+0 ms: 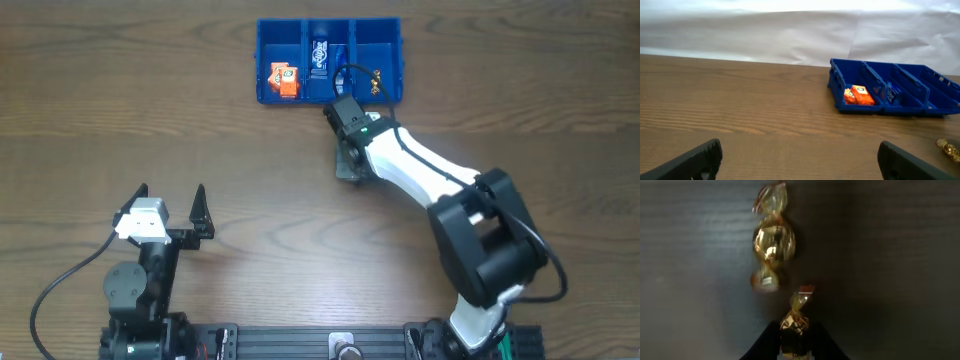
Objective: Sort Candies Into Trays
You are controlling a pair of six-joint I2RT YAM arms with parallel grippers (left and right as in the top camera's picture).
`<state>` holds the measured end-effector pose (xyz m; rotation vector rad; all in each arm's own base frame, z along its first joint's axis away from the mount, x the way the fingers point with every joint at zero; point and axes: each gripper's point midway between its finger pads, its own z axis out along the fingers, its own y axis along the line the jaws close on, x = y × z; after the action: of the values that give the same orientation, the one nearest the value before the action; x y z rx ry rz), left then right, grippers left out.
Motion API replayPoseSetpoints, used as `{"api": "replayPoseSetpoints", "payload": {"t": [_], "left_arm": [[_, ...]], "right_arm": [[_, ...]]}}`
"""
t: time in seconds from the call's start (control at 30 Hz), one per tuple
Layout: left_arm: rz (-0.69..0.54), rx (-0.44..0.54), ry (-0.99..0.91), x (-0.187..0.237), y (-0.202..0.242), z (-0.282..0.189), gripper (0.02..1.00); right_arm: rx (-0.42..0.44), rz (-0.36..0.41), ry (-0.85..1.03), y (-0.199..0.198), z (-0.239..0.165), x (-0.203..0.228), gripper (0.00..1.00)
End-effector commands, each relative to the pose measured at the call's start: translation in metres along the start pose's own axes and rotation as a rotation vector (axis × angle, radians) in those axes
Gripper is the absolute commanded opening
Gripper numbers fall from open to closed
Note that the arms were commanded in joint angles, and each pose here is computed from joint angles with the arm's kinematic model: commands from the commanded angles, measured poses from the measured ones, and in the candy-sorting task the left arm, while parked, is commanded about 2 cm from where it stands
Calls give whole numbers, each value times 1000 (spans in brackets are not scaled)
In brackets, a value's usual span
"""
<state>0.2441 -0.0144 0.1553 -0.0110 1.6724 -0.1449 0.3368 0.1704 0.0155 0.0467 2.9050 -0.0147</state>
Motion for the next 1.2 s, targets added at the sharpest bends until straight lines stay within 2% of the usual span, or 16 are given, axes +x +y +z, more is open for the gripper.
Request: {"api": "replayPoseSetpoints", "payload": {"t": [0.03,0.13,0.27,0.33,0.43,0.6,0.7,0.9,0.97,1.0,1.1,1.2], "left_arm": [[-3,16,48,17,-1,1,998],[-3,16,48,17,-1,1,998],[-3,16,48,17,-1,1,998],[-3,16,48,17,-1,1,998],[-3,16,48,17,-1,1,998],[-3,16,48,17,-1,1,998],[-3,16,48,17,-1,1,998],[-3,16,48,17,-1,1,998],[-3,16,48,17,-1,1,998],[-3,16,48,17,-1,1,996],[-3,16,48,17,-1,1,998],[-3,16,48,17,-1,1,998]], "right_arm": [[-69,-4,-301,-4,-107,-49,121],[-54,11,-487,-23,-164,-90,121],[-39,-49,-665,-29,-187,-141,123],[-25,-56,-712,-27,-182,-158,128],[-5,-24,-734,-27,-151,-182,165],[-52,-43,-669,-13,-94,-189,172],[-36,-37,-665,-16,-82,-192,172],[-33,-34,-670,-19,-82,-194,172],[-32,-34,-669,-19,-82,-194,255],[-32,-35,-670,-19,-82,-194,349],[-30,-39,-667,-19,-81,-194,1000],[-29,-40,-662,-19,-80,-193,1000]]}}
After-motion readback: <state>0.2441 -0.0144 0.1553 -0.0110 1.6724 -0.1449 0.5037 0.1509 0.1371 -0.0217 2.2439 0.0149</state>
